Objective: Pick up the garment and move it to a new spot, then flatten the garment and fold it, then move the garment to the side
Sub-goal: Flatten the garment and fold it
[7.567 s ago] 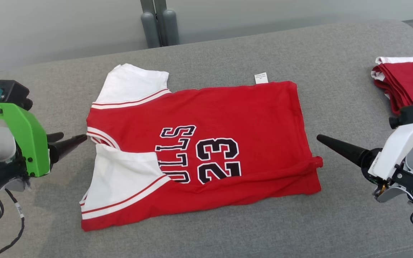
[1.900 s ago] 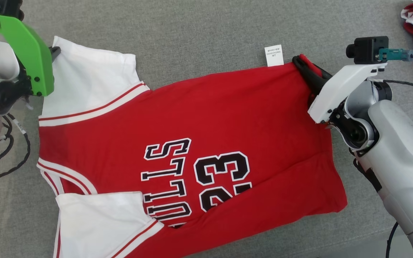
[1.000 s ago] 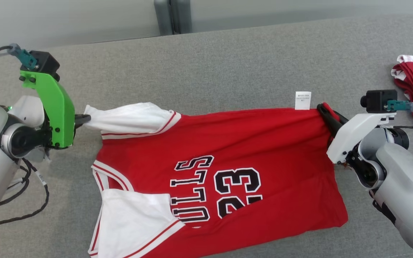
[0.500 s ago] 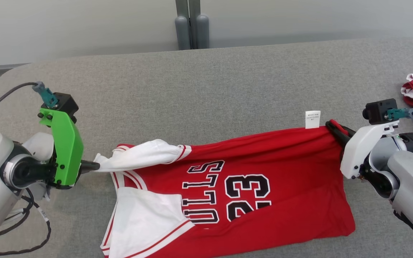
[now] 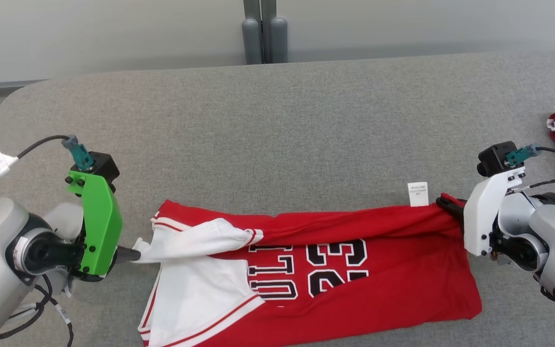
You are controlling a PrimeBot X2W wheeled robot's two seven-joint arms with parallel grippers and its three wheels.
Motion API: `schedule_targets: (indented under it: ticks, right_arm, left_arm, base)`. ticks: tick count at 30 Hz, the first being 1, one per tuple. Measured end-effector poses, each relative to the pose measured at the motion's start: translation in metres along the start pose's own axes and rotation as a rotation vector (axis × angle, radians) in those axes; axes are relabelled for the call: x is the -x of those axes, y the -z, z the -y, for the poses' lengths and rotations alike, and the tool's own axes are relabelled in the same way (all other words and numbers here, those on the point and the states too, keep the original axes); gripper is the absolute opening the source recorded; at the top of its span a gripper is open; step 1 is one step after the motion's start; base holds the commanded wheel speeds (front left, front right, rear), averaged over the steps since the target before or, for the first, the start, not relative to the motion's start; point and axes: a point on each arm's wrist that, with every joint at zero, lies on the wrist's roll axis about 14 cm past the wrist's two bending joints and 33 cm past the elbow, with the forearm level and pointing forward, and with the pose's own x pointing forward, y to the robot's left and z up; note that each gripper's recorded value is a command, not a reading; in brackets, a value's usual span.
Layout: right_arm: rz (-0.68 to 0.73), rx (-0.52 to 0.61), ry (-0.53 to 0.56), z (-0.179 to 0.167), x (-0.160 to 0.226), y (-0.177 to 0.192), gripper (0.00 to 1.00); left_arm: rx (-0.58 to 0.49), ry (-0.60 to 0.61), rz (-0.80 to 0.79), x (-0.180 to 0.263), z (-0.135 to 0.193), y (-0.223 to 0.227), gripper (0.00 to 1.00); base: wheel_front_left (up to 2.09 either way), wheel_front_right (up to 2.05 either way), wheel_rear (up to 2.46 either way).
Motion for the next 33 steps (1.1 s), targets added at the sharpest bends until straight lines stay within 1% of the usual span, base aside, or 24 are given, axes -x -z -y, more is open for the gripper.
schedule_targets:
  ticks: [3,9,23,24,25,27,28,29,30,31,32,33]
  right_arm:
    - [-0.061,0.015,-0.001,0.002,0.003,0.009,0.00]
    - [-0.116,0.024,-0.007,0.004,0.005,0.013,0.00]
    - [-0.250,-0.019,-0.012,0.007,0.013,0.035,0.00]
    - [-0.257,-0.018,-0.011,0.008,0.014,0.036,0.05]
    - [-0.258,-0.021,-0.010,0.008,0.015,0.037,0.21]
    - [-0.261,-0.025,-0.012,0.007,0.016,0.038,0.34]
    - [-0.266,-0.025,-0.014,0.006,0.016,0.039,0.44]
    - [-0.267,-0.027,-0.017,0.005,0.016,0.040,0.50]
    - [-0.270,-0.031,-0.019,0.004,0.017,0.041,0.77]
    - [-0.271,-0.031,-0.021,0.003,0.017,0.042,0.96]
    - [-0.272,-0.033,-0.022,0.002,0.018,0.043,1.00]
    - [-0.272,-0.037,-0.024,0.002,0.018,0.043,1.00]
  left_arm:
    - [0.001,0.009,-0.026,-0.002,0.003,0.006,0.00]
    - [0.013,0.013,-0.091,-0.009,0.004,0.022,0.00]
    - [0.032,0.036,-0.156,-0.018,0.010,0.043,0.00]
    - [0.032,0.038,-0.160,-0.019,0.011,0.044,0.00]
    - [0.032,0.039,-0.164,-0.020,0.012,0.045,0.00]
    - [0.035,0.040,-0.172,-0.022,0.012,0.048,0.00]
    - [0.036,0.041,-0.177,-0.023,0.012,0.049,0.00]
    - [0.037,0.039,-0.180,-0.024,0.012,0.050,0.00]
    - [0.036,0.036,-0.183,-0.025,0.012,0.051,0.02]
    - [0.036,0.035,-0.185,-0.026,0.012,0.052,0.10]
    - [0.035,0.038,-0.187,-0.027,0.012,0.053,0.38]
    - [0.035,0.041,-0.187,-0.028,0.013,0.054,0.73]
  base:
    - [0.00,0.00,0.00]
    - [0.00,0.00,0.00]
    - [0.00,0.00,0.00]
    - [0.00,0.00,0.00]
    - [0.00,0.00,0.00]
    - [0.00,0.00,0.00]
    - [0.00,0.00,0.00]
    - [0.00,0.00,0.00]
    - [0.00,0.00,0.00]
    - [0.00,0.00,0.00]
    - [0.00,0.00,0.00]
    - [0.00,0.00,0.00]
